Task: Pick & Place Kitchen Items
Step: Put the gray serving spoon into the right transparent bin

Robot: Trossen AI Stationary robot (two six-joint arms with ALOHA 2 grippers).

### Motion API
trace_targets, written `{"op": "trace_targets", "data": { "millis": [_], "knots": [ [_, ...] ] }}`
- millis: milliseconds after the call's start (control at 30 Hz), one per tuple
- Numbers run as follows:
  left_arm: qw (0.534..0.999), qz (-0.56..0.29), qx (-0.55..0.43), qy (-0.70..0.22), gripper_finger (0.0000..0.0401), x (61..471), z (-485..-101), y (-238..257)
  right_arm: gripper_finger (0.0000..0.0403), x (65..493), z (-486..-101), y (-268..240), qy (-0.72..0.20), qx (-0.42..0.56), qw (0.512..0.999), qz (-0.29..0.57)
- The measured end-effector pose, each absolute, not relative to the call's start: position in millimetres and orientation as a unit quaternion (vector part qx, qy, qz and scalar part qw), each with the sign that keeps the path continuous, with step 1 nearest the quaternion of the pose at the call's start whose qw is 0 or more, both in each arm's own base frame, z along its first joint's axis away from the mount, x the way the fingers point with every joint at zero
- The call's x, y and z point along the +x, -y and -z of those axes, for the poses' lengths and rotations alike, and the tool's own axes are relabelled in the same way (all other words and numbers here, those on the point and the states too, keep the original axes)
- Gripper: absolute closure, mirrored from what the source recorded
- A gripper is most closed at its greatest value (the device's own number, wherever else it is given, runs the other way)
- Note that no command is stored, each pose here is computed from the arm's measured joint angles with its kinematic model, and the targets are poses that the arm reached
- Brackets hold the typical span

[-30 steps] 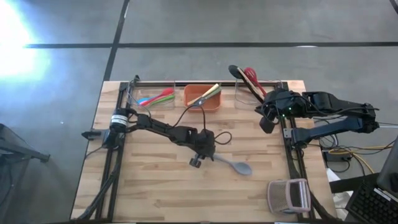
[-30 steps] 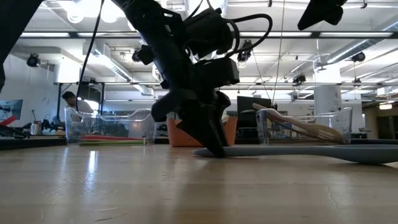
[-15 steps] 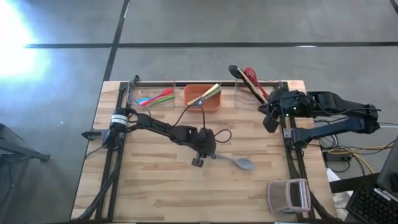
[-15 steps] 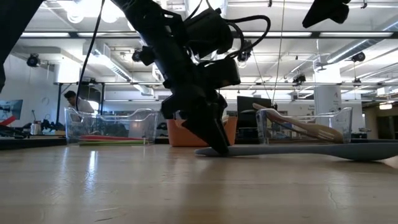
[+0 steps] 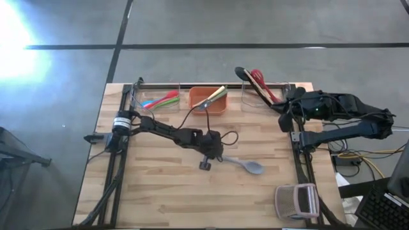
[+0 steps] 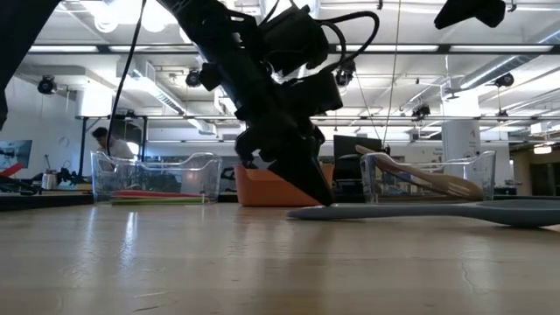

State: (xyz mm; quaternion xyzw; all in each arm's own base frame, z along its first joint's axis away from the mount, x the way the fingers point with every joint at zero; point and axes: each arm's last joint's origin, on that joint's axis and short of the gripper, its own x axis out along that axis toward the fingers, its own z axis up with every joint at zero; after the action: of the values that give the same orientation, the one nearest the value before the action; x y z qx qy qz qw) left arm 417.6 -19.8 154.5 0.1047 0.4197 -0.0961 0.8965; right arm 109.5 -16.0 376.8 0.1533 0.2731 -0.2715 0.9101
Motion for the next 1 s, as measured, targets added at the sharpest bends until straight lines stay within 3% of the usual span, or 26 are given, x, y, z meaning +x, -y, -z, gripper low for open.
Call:
{"op": "trace_targets", "data": {
  "millis": [233, 533, 733, 1000],
  "knots": [
    [0.893, 0.102, 0.124, -0.421, 0.0391, 415.8, -158.9, 19.7, 0.036, 114.3, -375.4, 16.2, -0.28, 0.152, 0.908, 0.272],
    [0.918, 0.021, 0.131, -0.373, 0.0399, 400.7, -201.2, 15.3, 0.036, 134.2, -365.0, 13.2, -0.329, 0.172, 0.902, 0.221],
    [0.954, -0.026, 0.105, -0.28, 0.0399, 366.7, -225.7, 12.2, 0.036, 159.4, -337.8, 9.6, -0.406, 0.17, 0.878, 0.191],
    [0.986, -0.053, 0.045, -0.148, 0.0398, 306.4, -231.1, 8.9, 0.036, 197.2, -302.8, -4.7, -0.474, 0.17, 0.852, 0.146]
  ]
}}
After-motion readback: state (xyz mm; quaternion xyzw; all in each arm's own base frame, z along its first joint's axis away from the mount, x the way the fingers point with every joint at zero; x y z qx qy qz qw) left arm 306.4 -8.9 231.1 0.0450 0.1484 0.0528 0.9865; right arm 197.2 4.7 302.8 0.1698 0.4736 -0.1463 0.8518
